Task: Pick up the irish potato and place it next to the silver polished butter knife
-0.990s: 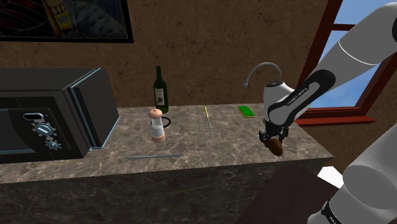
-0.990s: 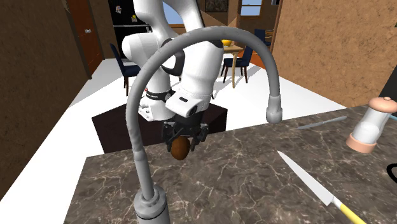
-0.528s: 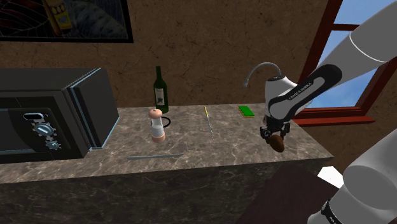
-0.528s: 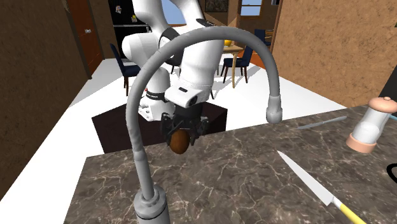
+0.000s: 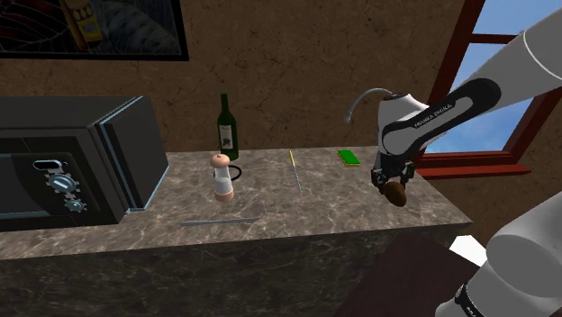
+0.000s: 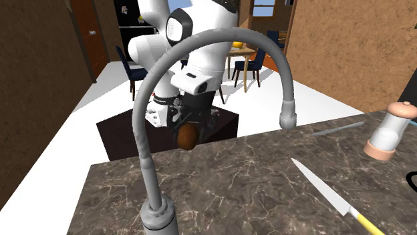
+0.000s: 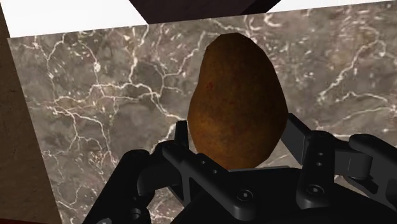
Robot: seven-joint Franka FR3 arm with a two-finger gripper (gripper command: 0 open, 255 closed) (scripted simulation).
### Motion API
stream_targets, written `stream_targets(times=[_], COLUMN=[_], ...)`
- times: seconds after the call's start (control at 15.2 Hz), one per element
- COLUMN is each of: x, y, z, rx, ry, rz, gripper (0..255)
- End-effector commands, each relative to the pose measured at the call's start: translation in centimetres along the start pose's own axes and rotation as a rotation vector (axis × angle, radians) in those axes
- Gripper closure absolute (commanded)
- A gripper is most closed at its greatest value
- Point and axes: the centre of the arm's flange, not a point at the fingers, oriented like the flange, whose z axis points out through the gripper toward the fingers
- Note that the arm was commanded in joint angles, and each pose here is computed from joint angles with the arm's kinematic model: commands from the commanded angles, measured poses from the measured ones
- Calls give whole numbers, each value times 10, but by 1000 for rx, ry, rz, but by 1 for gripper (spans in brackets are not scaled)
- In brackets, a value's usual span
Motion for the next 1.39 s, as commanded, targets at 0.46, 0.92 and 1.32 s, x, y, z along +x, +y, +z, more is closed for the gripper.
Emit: stream_targets(times=[0.46,0.92,1.32], x=[-3,-5,-9], y=[12,-8,-85], z=[-46,-75,-95], rx=[0,0,0], ry=[0,0,0], rz=[0,0,0], gripper=[255,255,255])
